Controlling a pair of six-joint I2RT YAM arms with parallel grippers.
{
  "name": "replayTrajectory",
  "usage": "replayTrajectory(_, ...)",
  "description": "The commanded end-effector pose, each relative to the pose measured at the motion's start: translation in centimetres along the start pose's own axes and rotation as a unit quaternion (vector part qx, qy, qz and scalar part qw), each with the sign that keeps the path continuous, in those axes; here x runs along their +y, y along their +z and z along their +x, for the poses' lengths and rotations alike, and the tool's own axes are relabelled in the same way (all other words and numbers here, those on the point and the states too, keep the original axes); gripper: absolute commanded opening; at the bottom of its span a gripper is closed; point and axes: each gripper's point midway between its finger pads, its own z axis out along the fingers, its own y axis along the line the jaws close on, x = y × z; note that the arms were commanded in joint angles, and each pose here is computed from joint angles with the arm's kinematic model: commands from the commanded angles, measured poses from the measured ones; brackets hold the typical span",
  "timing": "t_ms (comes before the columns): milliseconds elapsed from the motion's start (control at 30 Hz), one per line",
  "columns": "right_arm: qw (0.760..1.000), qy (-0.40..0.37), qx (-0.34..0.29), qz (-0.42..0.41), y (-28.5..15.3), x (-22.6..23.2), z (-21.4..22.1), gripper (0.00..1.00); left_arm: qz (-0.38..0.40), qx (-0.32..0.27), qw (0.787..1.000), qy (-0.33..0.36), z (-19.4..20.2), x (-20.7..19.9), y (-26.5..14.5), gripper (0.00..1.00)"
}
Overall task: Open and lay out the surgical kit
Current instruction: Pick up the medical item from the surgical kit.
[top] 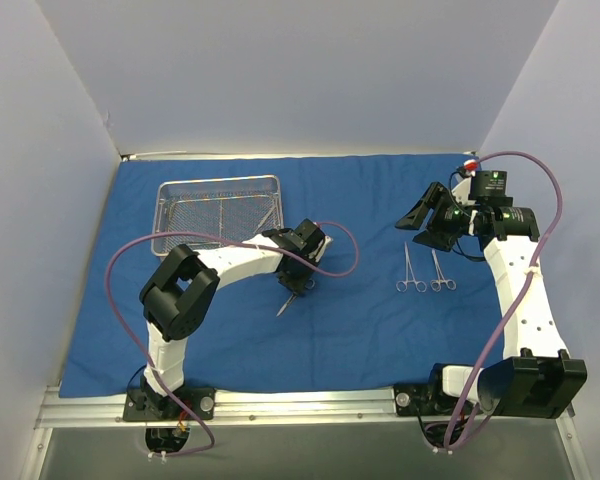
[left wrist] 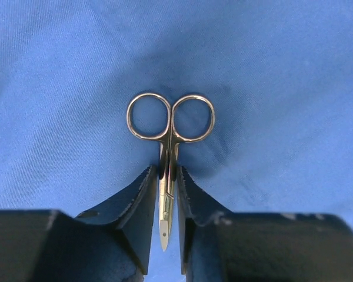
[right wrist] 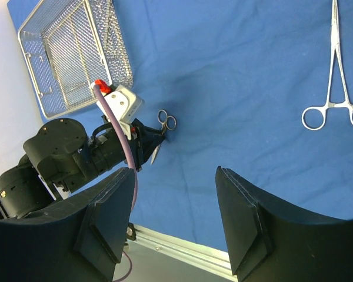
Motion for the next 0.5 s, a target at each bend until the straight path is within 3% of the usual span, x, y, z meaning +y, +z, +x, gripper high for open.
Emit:
replayTrajectory(0, 1.000, 0.003, 0.004, -0.011, -0.1, 0.2, 0.2, 0.57, 0.002, -0.004, 1.000, 0.007, -0.4, -0.3, 0.9, 0.26)
replayTrajectory(133, 1.000, 0.003, 0.004, -0.012, 0.1, 0.3, 0.1, 0.57, 0.000, 0.000, 1.000, 0.007, -0.1, -0.1, 1.0, 0.22)
replayTrajectory(233, 1.000, 0.004, 0.006, -0.013, 0.1, 0.3, 0.1, 0.57, -0.006, -0.002, 1.000, 0.008, -0.3, 0.0, 0.5, 0.10)
replayTrajectory(333, 1.000, -0.001, 0.002, -0.017, 0.1, 0.6, -0.2, 0.57, -0.010, -0.009, 1.000, 0.011, -1.3, 0.1, -1.4, 0.02)
replayTrajectory(467, 0.999, 0.006, 0.021, -0.026, 1.0, 0.6, 0.3, 0.57, -0.001, -0.028, 0.999, 0.018, -3.0, -0.2, -5.9, 0.02)
